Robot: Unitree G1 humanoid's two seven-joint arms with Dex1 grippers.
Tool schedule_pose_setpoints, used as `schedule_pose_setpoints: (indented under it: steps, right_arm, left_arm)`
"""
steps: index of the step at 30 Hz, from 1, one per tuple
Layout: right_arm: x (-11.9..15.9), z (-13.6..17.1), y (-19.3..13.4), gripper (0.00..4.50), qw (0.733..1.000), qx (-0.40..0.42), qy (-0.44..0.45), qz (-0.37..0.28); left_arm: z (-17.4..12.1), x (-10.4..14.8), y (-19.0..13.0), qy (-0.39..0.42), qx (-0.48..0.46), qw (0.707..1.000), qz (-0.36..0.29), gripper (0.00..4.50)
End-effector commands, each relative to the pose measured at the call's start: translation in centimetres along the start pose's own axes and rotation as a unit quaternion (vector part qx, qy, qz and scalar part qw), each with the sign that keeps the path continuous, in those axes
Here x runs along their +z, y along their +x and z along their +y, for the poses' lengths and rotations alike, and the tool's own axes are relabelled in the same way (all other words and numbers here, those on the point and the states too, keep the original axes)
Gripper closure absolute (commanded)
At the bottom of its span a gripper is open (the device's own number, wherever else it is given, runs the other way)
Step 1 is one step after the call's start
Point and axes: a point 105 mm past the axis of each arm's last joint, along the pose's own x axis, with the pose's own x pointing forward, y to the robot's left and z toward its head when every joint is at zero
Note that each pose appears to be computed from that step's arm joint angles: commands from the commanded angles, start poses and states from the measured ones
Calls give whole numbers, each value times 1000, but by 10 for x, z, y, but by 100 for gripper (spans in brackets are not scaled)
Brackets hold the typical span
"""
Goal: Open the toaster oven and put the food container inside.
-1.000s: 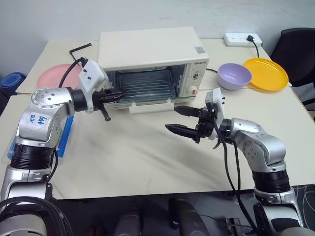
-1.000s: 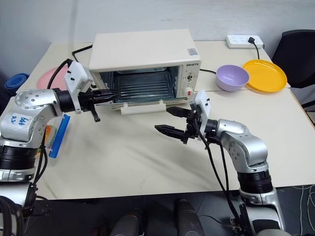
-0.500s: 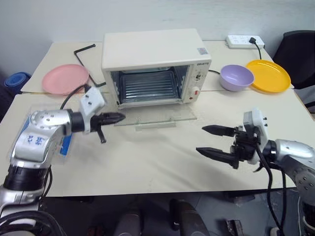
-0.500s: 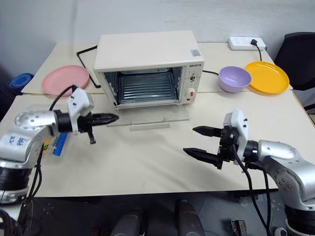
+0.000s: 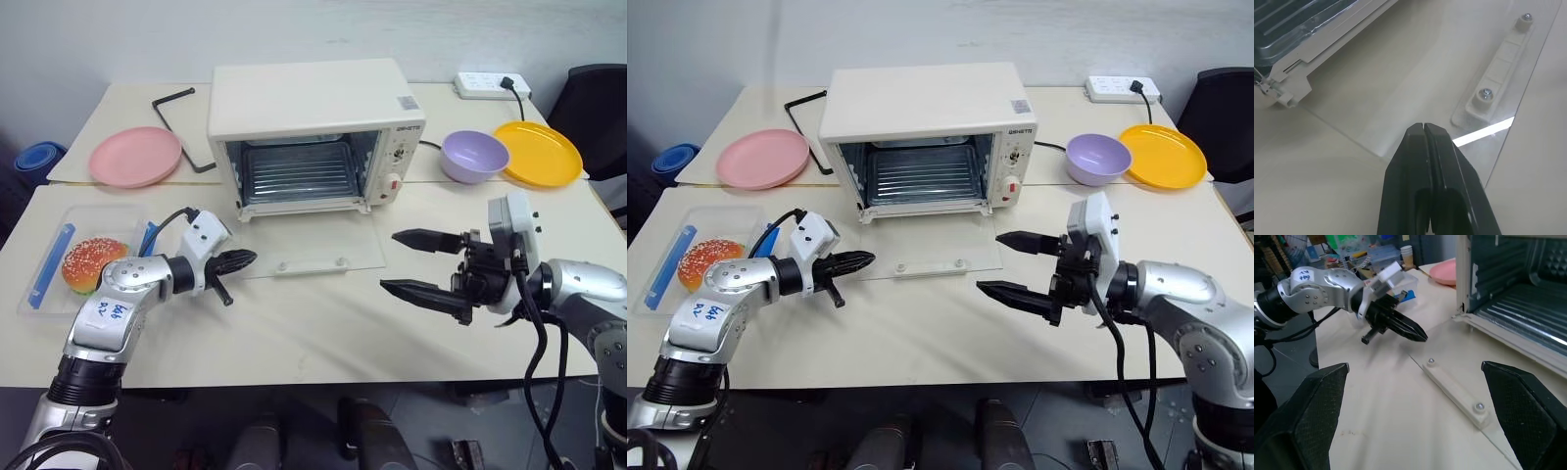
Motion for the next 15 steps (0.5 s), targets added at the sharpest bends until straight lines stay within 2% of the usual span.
schedule_pose_setpoints:
  steps: [1,6,9,14,15]
  right_arm:
    - [16,7,6,0,999,37,-26,-7]
    - [20,8,16,0,997,75,-27,-8]
    - [17,4,23,0,994,103,-26,-1]
    - [15,-6,42,0,987,159,-24,-3]
    - [14,-7,45,0,985,168,-24,-3]
  left_arm:
    - [-1,9,-24,-41,41,998,-32,388]
    - [-3,27,-68,-107,117,983,-95,243]
    - [-11,28,-98,-144,159,969,-120,151]
    - [-61,7,-161,-191,190,954,-129,1]
    - [-62,3,-171,-208,215,945,-135,1]
